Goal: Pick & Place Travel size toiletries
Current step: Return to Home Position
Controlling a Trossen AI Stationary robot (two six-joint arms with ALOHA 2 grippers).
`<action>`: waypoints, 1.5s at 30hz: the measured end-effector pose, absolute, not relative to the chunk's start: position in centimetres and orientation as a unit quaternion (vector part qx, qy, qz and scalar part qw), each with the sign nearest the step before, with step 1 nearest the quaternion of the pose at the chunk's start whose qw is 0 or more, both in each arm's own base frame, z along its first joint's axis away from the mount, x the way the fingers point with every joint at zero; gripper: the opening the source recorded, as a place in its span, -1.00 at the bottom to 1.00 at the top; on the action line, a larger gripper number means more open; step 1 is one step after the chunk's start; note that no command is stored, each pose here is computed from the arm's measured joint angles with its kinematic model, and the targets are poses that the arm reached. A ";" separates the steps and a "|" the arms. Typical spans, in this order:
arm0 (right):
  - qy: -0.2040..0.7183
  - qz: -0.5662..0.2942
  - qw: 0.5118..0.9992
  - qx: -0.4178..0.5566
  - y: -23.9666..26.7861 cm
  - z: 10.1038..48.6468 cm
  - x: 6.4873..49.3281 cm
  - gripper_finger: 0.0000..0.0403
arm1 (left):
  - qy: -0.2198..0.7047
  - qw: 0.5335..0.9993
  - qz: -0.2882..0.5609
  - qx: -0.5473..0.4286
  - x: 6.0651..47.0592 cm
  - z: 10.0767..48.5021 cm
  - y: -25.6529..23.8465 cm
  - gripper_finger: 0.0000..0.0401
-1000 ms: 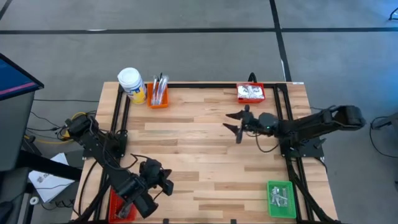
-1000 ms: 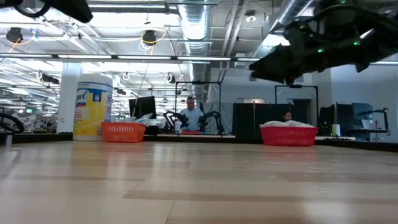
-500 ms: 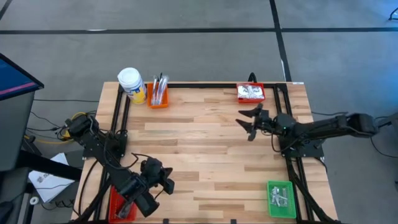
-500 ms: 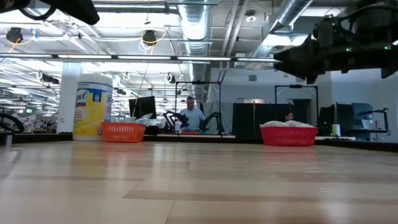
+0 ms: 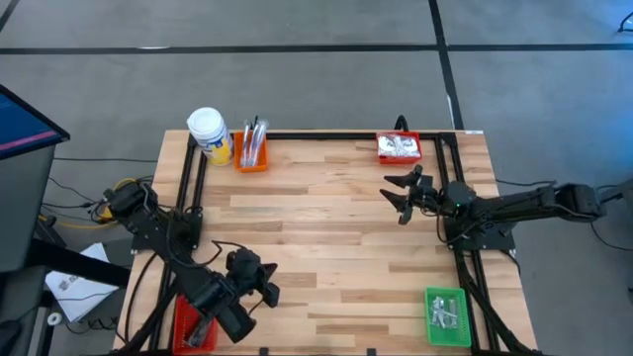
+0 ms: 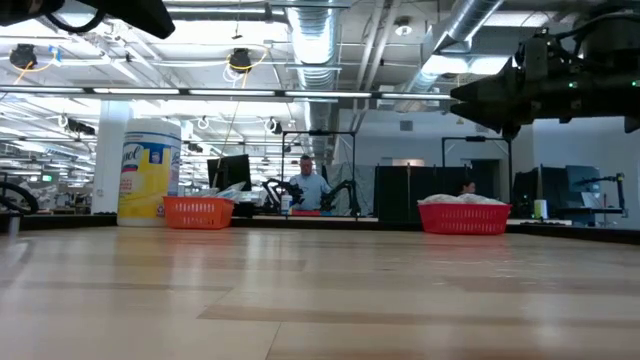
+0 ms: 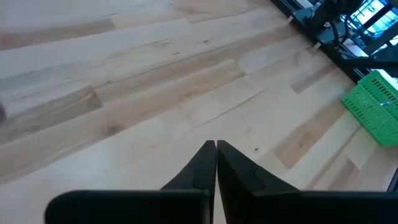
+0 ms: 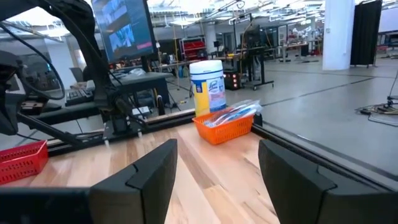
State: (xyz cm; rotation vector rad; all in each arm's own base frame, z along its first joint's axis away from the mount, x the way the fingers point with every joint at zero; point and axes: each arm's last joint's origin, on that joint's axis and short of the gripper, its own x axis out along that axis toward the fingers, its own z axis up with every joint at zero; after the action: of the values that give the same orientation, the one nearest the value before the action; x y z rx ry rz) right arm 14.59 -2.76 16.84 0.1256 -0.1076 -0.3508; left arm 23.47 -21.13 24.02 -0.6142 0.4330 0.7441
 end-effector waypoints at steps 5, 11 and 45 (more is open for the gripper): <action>-0.045 -0.175 0.982 0.062 -2.8 16.7 14.5 0.08 | 0.208 0.864 0.356 -0.289 23.7 24.0 -20.9 -0.97; -0.049 -0.175 0.981 0.062 -2.7 17.0 14.1 0.08 | 0.208 0.864 0.357 -0.289 23.8 24.0 -20.9 -0.97; -0.025 -0.137 0.990 0.015 -1.1 17.1 9.6 0.08 | 0.208 0.865 0.356 -0.286 23.8 24.0 -20.9 -0.97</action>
State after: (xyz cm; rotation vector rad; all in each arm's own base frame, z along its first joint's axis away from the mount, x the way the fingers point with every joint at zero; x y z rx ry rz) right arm 9.60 -1.06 17.10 0.0299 -0.0500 -0.2743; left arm 23.78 -20.90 24.04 -0.6002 0.4364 0.7453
